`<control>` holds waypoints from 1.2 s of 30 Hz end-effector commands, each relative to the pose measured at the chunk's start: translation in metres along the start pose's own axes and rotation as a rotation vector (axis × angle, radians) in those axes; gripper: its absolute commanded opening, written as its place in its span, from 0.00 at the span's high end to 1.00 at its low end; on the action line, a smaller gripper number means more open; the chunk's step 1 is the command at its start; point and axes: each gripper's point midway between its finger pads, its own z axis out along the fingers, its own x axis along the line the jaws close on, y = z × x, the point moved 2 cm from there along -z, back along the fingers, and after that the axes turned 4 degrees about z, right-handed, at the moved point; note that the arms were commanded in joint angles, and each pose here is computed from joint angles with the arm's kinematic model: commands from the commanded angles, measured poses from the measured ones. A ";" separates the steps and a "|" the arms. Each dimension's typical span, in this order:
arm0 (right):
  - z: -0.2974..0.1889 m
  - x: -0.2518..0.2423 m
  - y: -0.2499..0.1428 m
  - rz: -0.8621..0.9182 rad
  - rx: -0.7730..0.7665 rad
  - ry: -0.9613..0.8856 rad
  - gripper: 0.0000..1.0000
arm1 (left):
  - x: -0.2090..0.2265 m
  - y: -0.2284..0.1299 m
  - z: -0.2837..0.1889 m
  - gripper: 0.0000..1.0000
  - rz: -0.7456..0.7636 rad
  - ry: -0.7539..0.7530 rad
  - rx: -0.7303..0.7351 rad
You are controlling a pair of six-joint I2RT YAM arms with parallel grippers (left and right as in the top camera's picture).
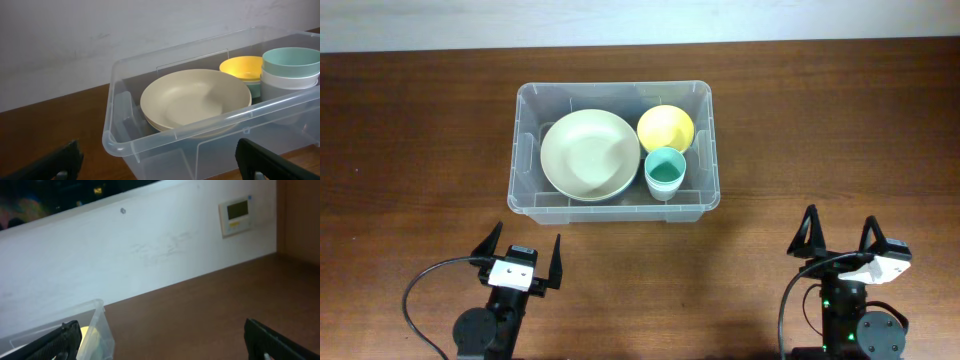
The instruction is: Pack container
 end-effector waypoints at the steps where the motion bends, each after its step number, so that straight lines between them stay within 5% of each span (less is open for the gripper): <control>1: 0.002 0.004 -0.008 -0.046 -0.004 0.047 0.01 | 0.001 -0.003 0.000 0.00 0.012 0.007 0.003; 36: 0.014 0.006 -0.073 -0.049 0.085 0.142 0.01 | 0.001 -0.003 0.000 0.00 0.012 0.007 0.003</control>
